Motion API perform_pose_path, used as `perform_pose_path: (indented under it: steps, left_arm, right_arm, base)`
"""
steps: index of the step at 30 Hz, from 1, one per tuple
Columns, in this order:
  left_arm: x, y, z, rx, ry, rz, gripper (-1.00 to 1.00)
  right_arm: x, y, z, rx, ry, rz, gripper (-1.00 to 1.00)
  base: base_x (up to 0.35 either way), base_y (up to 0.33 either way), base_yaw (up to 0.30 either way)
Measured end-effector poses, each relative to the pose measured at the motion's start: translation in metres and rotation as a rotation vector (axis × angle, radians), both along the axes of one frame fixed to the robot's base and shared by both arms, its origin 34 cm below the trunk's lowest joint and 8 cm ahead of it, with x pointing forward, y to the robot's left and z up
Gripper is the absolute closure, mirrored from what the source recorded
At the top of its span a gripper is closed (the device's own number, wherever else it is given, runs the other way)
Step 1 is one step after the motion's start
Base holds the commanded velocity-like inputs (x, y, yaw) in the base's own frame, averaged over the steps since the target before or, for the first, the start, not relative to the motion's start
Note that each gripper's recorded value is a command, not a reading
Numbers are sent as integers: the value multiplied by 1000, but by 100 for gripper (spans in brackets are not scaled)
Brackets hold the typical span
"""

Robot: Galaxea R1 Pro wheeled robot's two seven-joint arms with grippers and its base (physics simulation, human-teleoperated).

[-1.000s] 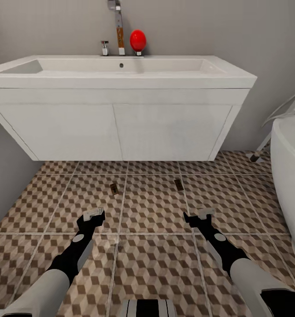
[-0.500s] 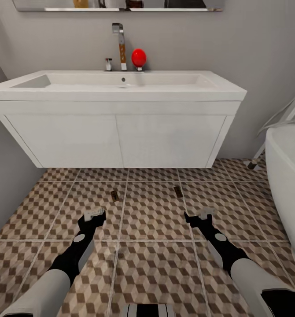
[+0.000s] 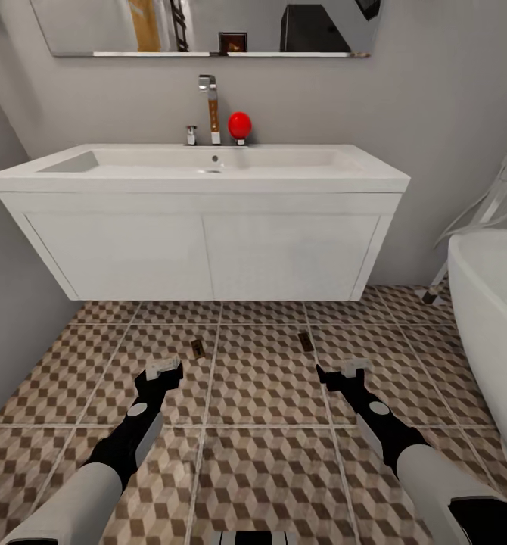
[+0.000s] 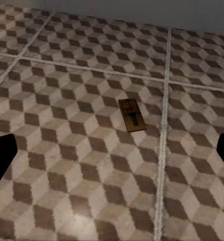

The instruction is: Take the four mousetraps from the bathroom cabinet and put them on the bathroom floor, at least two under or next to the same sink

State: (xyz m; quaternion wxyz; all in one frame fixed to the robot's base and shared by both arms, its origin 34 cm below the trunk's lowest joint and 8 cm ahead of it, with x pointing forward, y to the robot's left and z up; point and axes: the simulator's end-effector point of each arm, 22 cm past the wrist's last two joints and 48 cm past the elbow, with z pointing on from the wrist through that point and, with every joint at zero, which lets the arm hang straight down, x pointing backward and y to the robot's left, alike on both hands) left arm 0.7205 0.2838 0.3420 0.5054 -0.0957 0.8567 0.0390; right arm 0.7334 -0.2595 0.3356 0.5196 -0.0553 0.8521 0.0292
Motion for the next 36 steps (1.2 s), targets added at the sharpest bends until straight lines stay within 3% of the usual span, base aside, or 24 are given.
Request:
perform_pose_path:
  steps: [36]
  left_arm:
    - [16, -3, 98, -3, -145, -4, -100]
  right_arm:
    - [17, 0, 101, -1, -148, 1, -100]
  base:
    - [0, 0, 0]
